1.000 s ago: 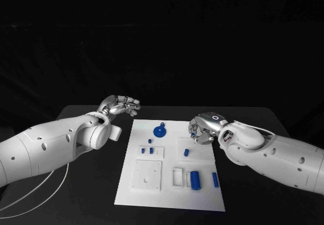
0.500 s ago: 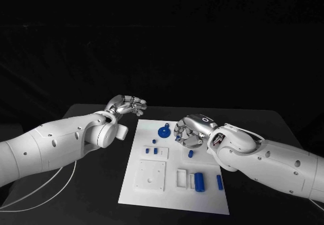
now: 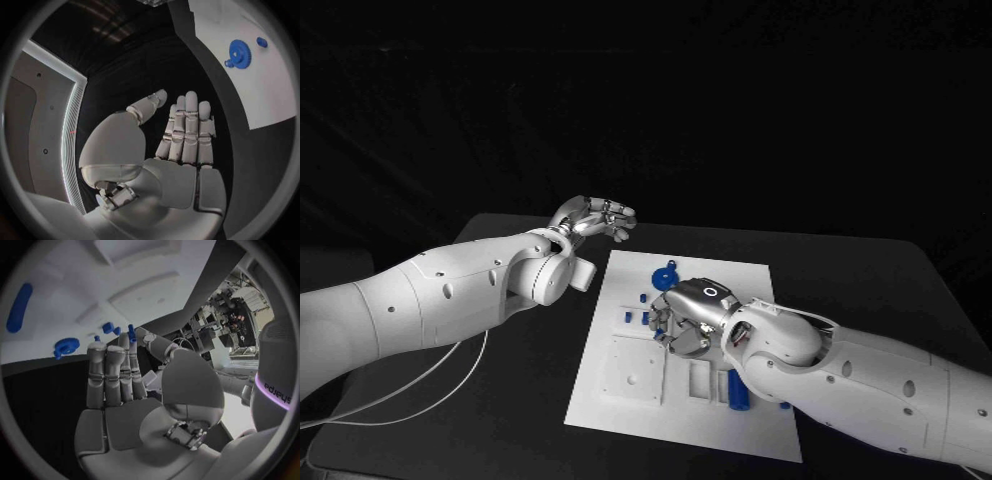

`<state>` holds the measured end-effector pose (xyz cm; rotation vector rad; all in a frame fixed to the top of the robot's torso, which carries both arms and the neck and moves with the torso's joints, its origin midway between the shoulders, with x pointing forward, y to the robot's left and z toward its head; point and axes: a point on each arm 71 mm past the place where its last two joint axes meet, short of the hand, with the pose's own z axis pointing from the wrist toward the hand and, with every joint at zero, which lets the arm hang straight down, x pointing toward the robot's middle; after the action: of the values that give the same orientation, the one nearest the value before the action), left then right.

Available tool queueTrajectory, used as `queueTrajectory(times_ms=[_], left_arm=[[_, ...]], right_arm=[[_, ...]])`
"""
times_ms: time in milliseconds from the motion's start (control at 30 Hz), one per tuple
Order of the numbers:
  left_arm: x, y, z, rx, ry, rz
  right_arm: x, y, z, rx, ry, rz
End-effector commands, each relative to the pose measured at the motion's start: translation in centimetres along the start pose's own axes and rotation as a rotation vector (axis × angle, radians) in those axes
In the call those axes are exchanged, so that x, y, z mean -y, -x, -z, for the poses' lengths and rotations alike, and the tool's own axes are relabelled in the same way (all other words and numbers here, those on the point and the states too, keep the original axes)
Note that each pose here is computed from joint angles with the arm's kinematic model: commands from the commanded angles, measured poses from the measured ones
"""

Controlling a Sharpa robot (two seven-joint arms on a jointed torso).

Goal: Assemble the parts on the task board

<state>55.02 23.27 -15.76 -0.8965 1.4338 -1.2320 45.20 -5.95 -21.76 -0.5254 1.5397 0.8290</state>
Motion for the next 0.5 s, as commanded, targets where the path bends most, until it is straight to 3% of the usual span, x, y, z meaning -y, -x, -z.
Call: queueTrajectory(times_ms=[33, 500], left_arm=[[0.24, 0.02, -0.13, 0.008, -0.01, 0.005], [0.29, -0.27, -0.27, 0.001, -0.011, 0.007]], right_arm=[[-0.5, -0.8, -0.2, -0.038, 0.018, 0.055], [-1.5, -2.4, -0.3, -0.066, 0.04, 0.07]])
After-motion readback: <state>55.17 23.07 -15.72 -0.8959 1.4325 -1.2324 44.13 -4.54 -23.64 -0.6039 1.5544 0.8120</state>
